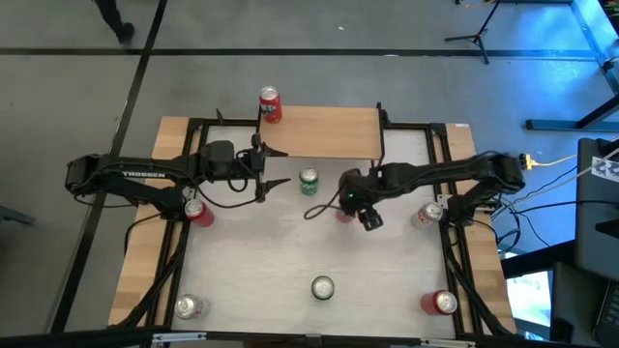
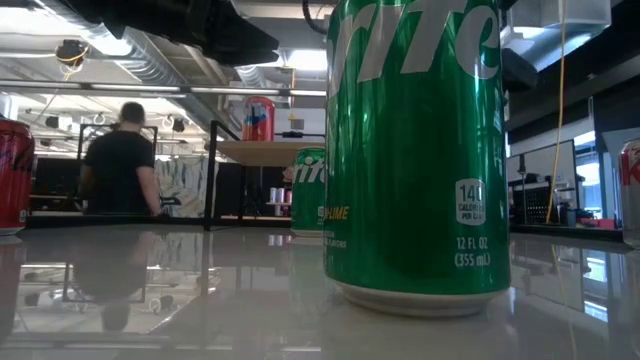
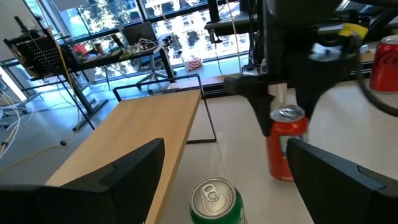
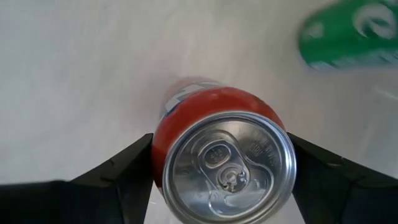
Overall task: Place canned beverage on shelf
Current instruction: Put the red soda can aligned with the other red soda can on the shelf
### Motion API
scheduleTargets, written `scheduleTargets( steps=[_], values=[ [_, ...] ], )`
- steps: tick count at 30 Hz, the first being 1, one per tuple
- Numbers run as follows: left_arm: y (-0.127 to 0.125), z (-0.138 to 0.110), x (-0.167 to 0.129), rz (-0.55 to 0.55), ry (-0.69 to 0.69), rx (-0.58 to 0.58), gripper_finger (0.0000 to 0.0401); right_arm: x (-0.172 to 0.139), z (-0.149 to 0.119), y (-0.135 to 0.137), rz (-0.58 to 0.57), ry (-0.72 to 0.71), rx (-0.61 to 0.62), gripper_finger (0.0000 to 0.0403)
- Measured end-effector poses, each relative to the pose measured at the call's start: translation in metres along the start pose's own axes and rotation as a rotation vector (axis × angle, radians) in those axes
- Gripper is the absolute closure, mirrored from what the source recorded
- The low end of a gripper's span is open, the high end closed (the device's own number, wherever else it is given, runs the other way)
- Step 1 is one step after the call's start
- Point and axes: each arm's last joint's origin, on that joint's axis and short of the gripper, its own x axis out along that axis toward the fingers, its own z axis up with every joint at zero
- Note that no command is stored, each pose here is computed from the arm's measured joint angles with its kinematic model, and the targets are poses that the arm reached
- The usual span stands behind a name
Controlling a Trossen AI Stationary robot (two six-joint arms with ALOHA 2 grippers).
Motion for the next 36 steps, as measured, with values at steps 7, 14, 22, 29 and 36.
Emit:
scheduleTargets(
  steps=[7, 14, 22, 29, 36],
  values=[
    [0.0, 0.0, 0.0, 0.0, 0.0, 0.0, 0.0073, -0.001, 0.01, 0.005, -0.031, -0.065, -0.032, 0.0081],
    [0.0, 0.0, 0.0, 0.0, 0.001, -0.001, 0.0073, 0.0, 0.011, 0.004, -0.014, -0.089, -0.024, 0.0047],
    [0.0, 0.0, 0.0, -0.001, 0.001, -0.006, 0.0073, -0.002, 0.01, 0.004, -0.028, -0.071, -0.013, 0.0043],
    [-0.002, 0.0, 0.0, -0.023, -0.005, 0.0, 0.0073, -0.043, 0.014, 0.001, 0.015, -0.032, 0.147, 0.0043],
    [-0.017, -0.001, 0.018, -0.149, -0.071, -0.007, 0.0073, -0.062, -0.018, 0.016, 0.051, -0.071, 0.34, 0.0042]
  ],
)
